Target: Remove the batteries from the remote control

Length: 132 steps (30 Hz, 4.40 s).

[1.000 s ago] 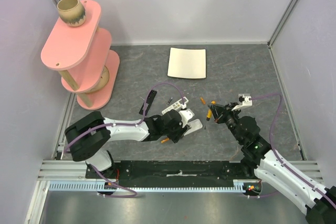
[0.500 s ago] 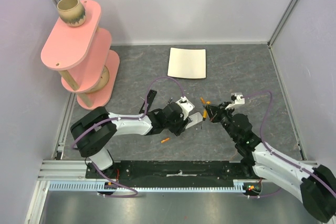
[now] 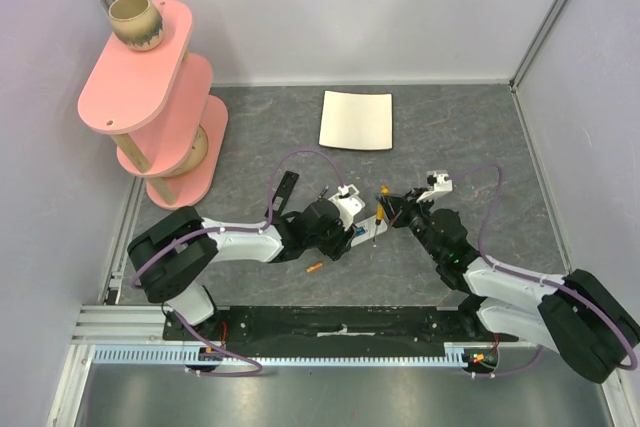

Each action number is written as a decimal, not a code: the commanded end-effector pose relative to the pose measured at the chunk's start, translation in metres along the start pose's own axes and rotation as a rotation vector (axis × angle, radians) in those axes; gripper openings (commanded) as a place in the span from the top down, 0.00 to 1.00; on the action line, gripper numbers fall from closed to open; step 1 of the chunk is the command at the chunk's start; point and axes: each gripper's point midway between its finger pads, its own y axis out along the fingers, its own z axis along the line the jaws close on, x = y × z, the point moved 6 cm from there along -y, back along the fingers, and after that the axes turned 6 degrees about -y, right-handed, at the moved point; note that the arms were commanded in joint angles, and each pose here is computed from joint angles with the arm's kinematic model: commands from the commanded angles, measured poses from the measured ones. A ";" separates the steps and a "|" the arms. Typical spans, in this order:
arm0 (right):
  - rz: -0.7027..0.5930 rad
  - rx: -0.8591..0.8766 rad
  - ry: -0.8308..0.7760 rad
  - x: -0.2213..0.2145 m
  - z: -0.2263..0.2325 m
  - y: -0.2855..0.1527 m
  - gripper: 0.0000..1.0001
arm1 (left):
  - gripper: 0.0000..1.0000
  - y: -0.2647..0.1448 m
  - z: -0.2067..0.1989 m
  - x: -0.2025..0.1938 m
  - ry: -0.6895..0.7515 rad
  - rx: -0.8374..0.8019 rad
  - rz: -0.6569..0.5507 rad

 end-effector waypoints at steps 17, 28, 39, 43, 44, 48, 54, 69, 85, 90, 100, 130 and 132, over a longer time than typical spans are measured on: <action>-0.065 -0.117 -0.132 0.011 0.022 0.043 1.00 | 0.87 0.002 -0.008 -0.041 -0.105 -0.069 0.159; -0.045 -0.215 -0.186 -0.004 0.012 0.041 1.00 | 0.90 0.001 -0.009 -0.044 -0.115 -0.059 0.165; -0.060 -0.283 -0.216 -0.008 0.006 0.037 1.00 | 0.92 0.001 -0.009 -0.045 -0.113 -0.058 0.173; -0.067 -0.297 -0.227 -0.010 0.006 0.039 1.00 | 0.93 0.001 -0.009 -0.045 -0.116 -0.059 0.178; -0.068 -0.304 -0.233 -0.010 0.005 0.039 1.00 | 0.93 0.002 -0.009 -0.045 -0.116 -0.060 0.178; -0.065 -0.322 -0.249 -0.014 0.001 0.041 1.00 | 0.93 0.001 -0.009 -0.046 -0.115 -0.064 0.181; -0.076 -0.354 -0.254 -0.013 -0.004 0.036 1.00 | 0.94 0.001 -0.009 -0.046 -0.115 -0.063 0.184; -0.039 -0.333 -0.316 -0.023 0.004 0.034 1.00 | 0.94 0.004 -0.010 -0.046 -0.115 -0.068 0.190; -0.130 -0.234 -0.230 0.005 0.031 0.039 1.00 | 0.96 0.004 -0.010 -0.049 -0.121 -0.072 0.195; -0.106 -0.263 -0.259 -0.005 0.026 0.047 1.00 | 0.84 0.003 -0.010 -0.047 -0.120 -0.065 0.190; -0.121 -0.243 -0.229 0.005 0.030 0.038 1.00 | 0.22 -0.003 -0.007 -0.033 -0.033 -0.030 0.144; -0.099 -0.215 -0.246 0.003 0.032 0.037 1.00 | 0.85 0.008 -0.008 -0.046 -0.018 -0.007 0.293; -0.102 -0.212 -0.246 0.002 0.033 0.039 1.00 | 0.90 0.005 -0.008 -0.047 -0.045 0.026 0.289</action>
